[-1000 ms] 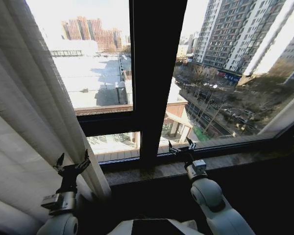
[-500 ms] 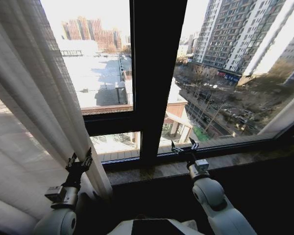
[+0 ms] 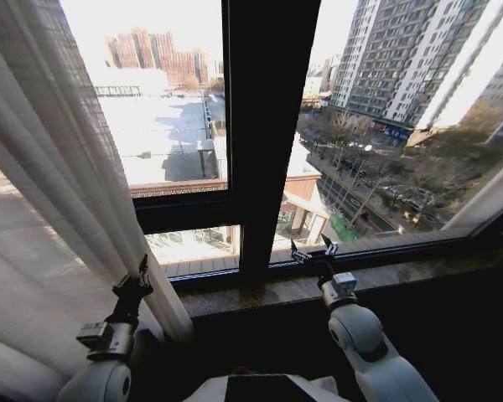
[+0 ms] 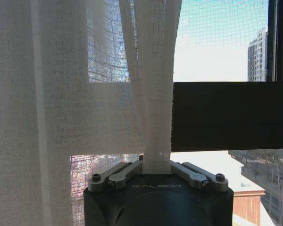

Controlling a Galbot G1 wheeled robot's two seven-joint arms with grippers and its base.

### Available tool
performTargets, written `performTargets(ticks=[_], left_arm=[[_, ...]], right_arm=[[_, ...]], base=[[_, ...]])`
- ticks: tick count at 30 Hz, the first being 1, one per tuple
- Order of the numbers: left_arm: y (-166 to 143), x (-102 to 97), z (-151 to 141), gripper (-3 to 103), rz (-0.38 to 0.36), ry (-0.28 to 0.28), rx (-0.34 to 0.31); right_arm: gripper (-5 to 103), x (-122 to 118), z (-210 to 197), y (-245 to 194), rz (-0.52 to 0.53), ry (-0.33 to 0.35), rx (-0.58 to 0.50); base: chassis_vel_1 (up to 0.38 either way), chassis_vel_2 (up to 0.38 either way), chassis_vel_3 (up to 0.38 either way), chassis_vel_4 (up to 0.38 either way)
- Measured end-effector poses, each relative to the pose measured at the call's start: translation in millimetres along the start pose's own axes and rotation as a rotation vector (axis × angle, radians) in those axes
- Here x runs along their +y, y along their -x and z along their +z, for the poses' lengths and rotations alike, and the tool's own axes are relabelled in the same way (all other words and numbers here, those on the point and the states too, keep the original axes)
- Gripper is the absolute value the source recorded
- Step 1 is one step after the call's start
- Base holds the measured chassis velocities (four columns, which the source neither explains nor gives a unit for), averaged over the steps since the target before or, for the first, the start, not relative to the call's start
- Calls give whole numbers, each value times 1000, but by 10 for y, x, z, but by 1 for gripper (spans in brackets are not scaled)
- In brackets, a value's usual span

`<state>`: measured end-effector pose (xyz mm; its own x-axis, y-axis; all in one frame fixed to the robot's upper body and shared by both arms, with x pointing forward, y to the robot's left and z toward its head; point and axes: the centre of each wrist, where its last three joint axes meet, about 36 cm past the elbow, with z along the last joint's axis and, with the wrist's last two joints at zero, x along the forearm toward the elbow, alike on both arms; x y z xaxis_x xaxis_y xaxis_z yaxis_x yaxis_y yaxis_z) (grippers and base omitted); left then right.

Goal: Open the curtains by pulling them apart, changing their state from closed to fully open.

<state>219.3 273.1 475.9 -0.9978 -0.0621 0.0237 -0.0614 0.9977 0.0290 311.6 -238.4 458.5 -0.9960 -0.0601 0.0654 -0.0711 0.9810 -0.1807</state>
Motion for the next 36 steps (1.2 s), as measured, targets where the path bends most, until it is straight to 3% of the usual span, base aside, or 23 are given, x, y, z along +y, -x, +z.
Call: performTargets(ticks=[18, 36], left_arm=[[-4, -7, -11, 0, -1, 0, -12], [-13, -5, 20, 0, -5, -1, -19]], right_arm=[[100, 16, -28, -30, -4, 2, 3], [100, 50, -13, -26, -14, 9, 0]], base=[[2, -2, -4, 2], [112, -103, -107, 114]])
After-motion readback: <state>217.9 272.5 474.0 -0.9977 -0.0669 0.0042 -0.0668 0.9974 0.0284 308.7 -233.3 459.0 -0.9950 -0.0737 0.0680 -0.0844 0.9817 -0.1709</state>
